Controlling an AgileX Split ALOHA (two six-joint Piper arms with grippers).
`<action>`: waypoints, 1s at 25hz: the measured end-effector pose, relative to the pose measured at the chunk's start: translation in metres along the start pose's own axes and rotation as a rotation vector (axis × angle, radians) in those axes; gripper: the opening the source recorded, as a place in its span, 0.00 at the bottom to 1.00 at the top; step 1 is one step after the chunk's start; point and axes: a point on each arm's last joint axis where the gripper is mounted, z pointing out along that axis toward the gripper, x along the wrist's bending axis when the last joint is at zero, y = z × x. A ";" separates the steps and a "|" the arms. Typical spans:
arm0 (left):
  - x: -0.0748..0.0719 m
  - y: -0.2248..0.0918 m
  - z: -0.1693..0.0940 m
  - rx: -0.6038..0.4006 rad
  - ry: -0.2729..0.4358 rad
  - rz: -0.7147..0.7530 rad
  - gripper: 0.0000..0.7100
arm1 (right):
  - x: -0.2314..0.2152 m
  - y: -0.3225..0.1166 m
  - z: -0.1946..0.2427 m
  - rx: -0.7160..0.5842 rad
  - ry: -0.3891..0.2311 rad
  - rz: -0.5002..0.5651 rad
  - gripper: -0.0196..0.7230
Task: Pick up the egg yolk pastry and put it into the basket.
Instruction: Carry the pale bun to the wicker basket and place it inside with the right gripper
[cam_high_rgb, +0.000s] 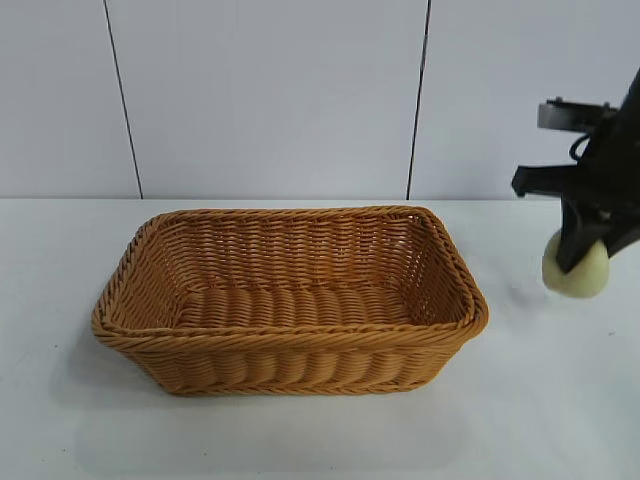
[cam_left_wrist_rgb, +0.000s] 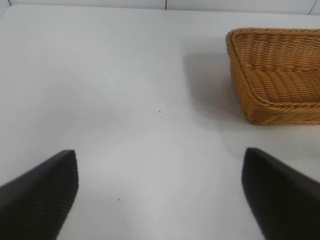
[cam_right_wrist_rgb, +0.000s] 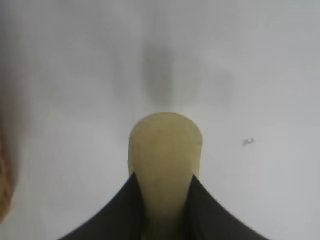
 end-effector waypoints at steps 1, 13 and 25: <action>0.000 0.000 0.000 0.000 0.000 0.000 0.91 | 0.001 0.002 -0.005 -0.007 0.003 -0.002 0.19; 0.000 0.000 0.000 0.000 0.000 0.000 0.91 | 0.093 -0.014 -0.014 -0.010 0.085 -0.233 0.19; 0.000 0.000 0.000 0.000 0.000 0.000 0.91 | 0.206 -0.062 0.002 -0.065 0.217 -0.465 0.19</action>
